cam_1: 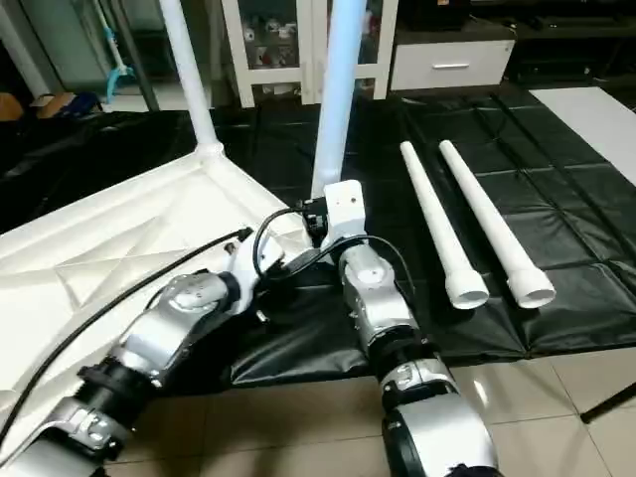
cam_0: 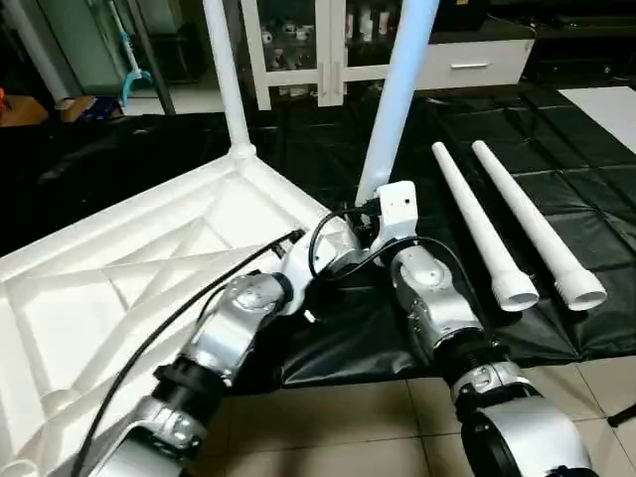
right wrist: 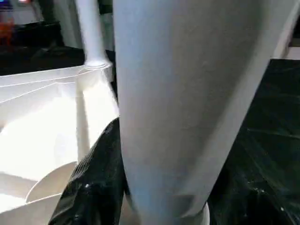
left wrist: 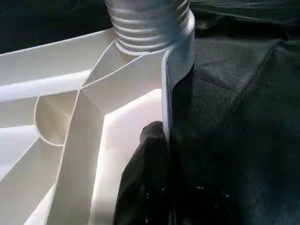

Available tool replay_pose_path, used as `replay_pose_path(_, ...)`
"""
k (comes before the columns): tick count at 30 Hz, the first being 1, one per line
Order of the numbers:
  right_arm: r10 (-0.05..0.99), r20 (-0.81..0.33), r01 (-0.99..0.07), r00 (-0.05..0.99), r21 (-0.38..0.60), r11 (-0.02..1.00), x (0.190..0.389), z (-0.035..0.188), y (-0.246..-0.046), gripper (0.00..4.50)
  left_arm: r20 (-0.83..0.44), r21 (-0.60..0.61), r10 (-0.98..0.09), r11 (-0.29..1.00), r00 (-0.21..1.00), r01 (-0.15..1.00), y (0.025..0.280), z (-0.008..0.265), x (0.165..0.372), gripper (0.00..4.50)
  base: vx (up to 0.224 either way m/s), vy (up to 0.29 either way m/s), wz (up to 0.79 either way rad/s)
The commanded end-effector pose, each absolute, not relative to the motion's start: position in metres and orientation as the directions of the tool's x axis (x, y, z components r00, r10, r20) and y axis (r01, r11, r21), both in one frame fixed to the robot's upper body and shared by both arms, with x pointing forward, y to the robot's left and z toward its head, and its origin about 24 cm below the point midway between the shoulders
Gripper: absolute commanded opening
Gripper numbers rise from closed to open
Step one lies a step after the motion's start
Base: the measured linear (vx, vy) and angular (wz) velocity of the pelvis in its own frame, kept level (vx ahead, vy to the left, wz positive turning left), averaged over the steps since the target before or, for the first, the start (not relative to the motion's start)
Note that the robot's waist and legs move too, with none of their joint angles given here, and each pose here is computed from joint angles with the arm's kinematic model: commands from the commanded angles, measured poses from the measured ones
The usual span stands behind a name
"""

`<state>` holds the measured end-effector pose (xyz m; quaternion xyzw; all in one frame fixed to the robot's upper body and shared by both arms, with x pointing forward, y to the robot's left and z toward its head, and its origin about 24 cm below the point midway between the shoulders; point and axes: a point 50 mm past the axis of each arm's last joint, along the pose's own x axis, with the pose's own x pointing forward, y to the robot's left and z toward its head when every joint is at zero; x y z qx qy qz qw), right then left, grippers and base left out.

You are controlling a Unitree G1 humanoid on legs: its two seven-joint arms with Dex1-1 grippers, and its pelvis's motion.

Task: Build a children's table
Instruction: Insert table leg to table base

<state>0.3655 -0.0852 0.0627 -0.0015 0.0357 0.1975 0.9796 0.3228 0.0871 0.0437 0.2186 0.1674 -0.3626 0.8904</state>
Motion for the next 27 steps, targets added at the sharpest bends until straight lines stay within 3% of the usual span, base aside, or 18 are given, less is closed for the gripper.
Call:
replay_pose_path(1,0.390,-0.194,-0.395,0.900,0.018,0.919,0.361,0.042,-0.102,1.88,-0.433,0.277,-0.625,0.593,0.649,0.756,0.096,0.047,0.318,0.00,0.000,0.000,0.00)
replay_pose_path(3,0.432,-0.197,-0.439,0.880,0.009,0.898,0.361,0.044,-0.103,1.88,-0.447,0.277,-0.650,0.553,0.614,0.786,0.097,0.045,0.313,0.00,0.000,0.000,0.00)
replay_pose_path(6,0.578,-0.239,-0.599,0.780,-0.017,0.801,0.358,0.049,-0.116,1.88,-0.485,0.263,-0.713,0.433,0.506,0.862,0.104,0.042,0.300,0.00,0.000,0.000,0.00)
replay_pose_path(9,0.621,-0.251,-0.645,0.742,-0.020,0.764,0.355,0.051,-0.123,1.87,-0.483,0.247,-0.737,0.404,0.473,0.881,0.105,0.043,0.297,0.00,0.000,0.000,0.00)
replay_pose_path(12,0.737,-0.296,-0.770,0.608,0.006,0.638,0.344,0.054,-0.146,1.87,-0.470,0.208,-0.800,0.311,0.373,0.928,0.109,0.046,0.286,0.00,0.000,0.000,0.00)
replay_pose_path(19,0.801,-0.339,-0.836,0.494,0.068,0.545,0.332,0.052,-0.167,1.87,-0.465,0.174,-0.825,0.272,0.322,0.947,0.114,0.048,0.282,0.00,0.000,0.000,0.00)
replay_pose_path(20,0.839,-0.345,-0.855,0.421,0.158,0.494,0.325,0.051,-0.178,1.87,-0.442,0.145,-0.851,0.246,0.285,0.958,0.114,0.051,0.280,0.00,0.000,0.000,0.00)
replay_pose_path(22,0.864,-0.349,-0.867,0.364,0.212,0.451,0.320,0.050,-0.184,1.87,-0.430,0.142,-0.864,0.223,0.263,0.964,0.114,0.054,0.279,0.00,0.000,0.000,0.00)
replay_pose_path(27,0.864,-0.402,-0.885,0.305,0.217,0.413,0.316,0.046,-0.191,1.87,-0.452,0.162,-0.854,0.203,0.256,0.966,0.115,0.054,0.281,0.00,0.000,0.000,0.00)
